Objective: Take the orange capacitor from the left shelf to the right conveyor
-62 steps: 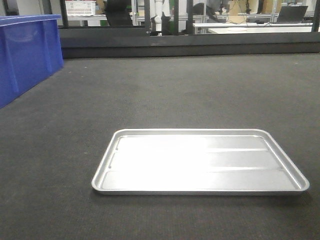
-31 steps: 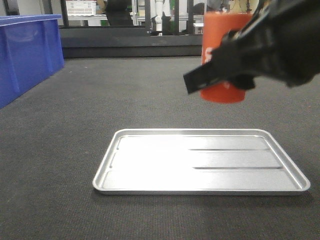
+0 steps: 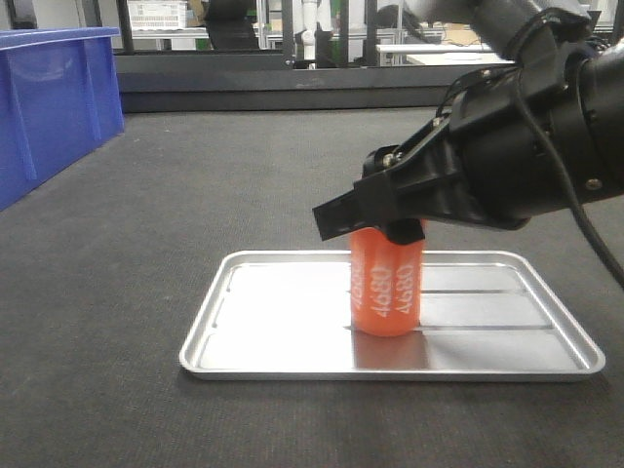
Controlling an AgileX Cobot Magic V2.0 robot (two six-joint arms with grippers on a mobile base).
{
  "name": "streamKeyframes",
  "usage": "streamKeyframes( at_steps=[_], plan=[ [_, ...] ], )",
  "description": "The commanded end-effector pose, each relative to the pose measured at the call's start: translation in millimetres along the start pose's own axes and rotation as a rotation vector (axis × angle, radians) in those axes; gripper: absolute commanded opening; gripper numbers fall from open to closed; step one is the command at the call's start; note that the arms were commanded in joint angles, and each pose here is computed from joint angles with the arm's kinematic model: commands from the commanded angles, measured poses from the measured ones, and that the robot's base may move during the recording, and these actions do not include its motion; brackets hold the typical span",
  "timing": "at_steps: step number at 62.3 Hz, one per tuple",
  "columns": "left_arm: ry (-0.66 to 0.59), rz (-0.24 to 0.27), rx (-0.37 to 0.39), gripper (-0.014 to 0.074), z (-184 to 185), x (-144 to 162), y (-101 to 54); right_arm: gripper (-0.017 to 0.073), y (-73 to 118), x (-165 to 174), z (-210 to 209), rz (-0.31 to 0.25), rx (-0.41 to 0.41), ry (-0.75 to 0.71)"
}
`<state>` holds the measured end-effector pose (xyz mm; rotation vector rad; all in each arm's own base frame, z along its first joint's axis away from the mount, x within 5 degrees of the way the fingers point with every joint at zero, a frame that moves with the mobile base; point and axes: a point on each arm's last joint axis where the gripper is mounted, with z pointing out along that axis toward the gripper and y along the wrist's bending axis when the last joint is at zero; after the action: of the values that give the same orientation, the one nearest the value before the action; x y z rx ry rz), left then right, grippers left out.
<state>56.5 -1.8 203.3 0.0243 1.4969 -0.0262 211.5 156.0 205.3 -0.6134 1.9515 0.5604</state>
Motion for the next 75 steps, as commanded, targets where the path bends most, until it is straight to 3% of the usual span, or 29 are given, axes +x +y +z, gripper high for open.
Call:
streamKeyframes(
  at_steps=[1, 19, 35, 39, 42, 50, 56, 75],
  plan=[
    [-0.082, -0.006, 0.007, -0.0105, 0, -10, -0.4, 0.0627, 2.7, -22, -3, -0.011, -0.03, -0.127],
    [-0.082, -0.006, 0.007, -0.0105, 0, -10, -0.4, 0.0627, 2.8, -23, -4, -0.012, -0.029, -0.129],
    [-0.082, -0.006, 0.007, -0.0105, 0, -10, -0.4, 0.0617, 9.8, -49, -35, -0.033, -0.044, -0.276],
    [-0.082, -0.006, 0.007, -0.0105, 0, -10, -0.4, 0.0549, 11.5, -57, -49, -0.031, -0.037, -0.31],
    [-0.082, -0.006, 0.007, -0.0105, 0, -10, -0.4, 0.0435, 12.3, -61, -61, -0.033, -0.024, -0.326],
    [-0.082, -0.006, 0.007, -0.0105, 0, -10, -0.4, 0.0033, 12.5, -67, -89, -0.04, 0.027, -0.331],
    [-0.082, -0.006, 0.007, -0.0105, 0, -10, -0.4, 0.0088, 11.1, -66, -103, -0.04, 0.067, -0.305],
    [-0.082, -0.006, 0.007, -0.0105, 0, -10, -0.4, 0.009, 9.5, -63, -106, -0.036, 0.088, -0.276]
  ],
)
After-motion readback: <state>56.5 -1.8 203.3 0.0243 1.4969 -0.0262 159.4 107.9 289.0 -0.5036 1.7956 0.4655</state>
